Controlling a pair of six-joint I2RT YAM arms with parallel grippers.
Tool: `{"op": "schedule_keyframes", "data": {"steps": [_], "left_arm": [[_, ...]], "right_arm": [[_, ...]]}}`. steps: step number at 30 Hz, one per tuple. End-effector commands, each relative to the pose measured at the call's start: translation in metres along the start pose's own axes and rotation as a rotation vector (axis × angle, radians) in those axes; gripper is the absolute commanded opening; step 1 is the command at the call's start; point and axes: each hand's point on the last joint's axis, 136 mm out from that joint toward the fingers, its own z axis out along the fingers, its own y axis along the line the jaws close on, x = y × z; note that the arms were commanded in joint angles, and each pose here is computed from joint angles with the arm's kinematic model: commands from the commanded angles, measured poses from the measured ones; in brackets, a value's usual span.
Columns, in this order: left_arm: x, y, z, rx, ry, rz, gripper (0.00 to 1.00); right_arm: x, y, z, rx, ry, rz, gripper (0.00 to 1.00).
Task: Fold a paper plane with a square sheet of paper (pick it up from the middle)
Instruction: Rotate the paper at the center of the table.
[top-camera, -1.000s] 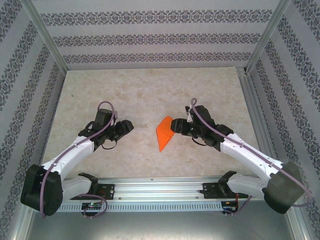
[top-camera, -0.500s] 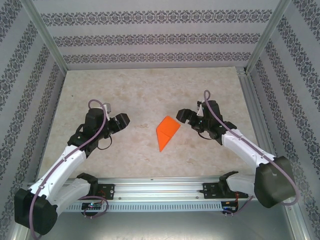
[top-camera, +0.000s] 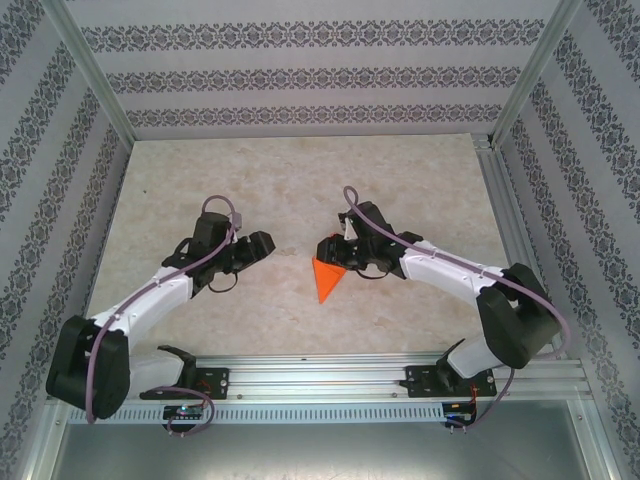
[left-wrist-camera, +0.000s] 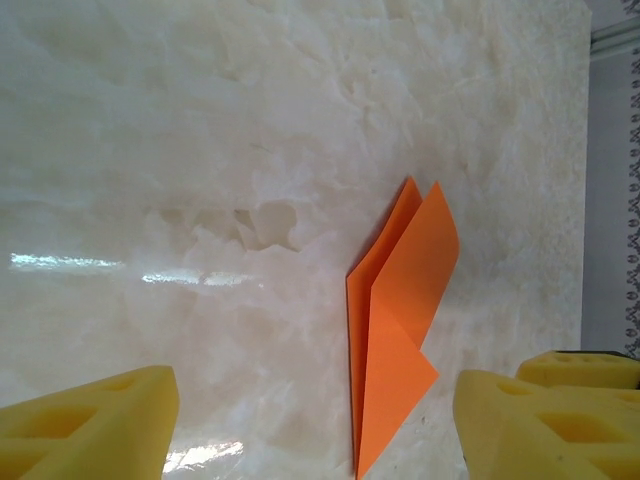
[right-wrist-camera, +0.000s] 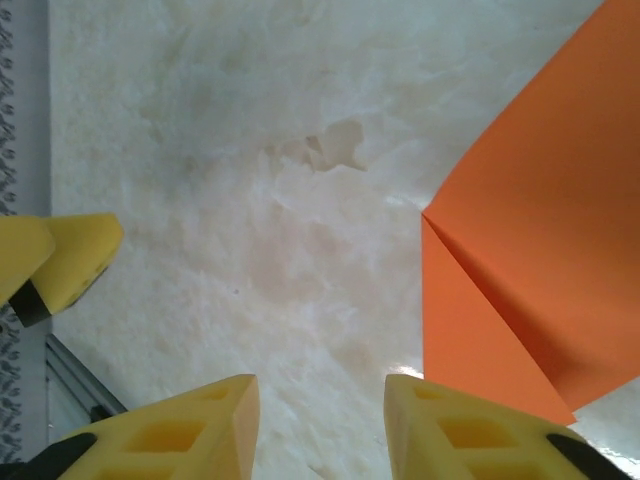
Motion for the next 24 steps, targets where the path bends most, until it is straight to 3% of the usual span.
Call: {"op": "schedule_keyframes", "data": {"steps": [1,4,6,11,17,24], "left_arm": [[0.001,-0.03,0.017,0.086,0.049,0.035,0.72],[0.01,-0.036,0.036,0.083,0.105,0.044,0.7],[0.015,-0.044,0.052,0.081,0.158,0.054,0.64],[0.024,-0.057,0.092,0.066,0.252,0.078,0.51],[0.029,-0.047,0.113,-0.026,0.302,0.08,0.5],[0.048,-0.049,0.125,0.019,0.363,0.065,0.51]], "right_arm": [[0.012,-0.007,0.015,-0.009,0.055,0.018,0.32],[0.02,-0.015,0.026,-0.005,0.078,0.034,0.28],[0.023,-0.023,0.032,-0.005,0.088,0.048,0.21],[0.022,-0.038,0.04,0.003,0.089,0.075,0.15],[0.029,-0.055,0.047,0.059,0.124,0.082,0.1],[0.033,-0.057,0.043,0.018,0.114,0.091,0.12]]}}
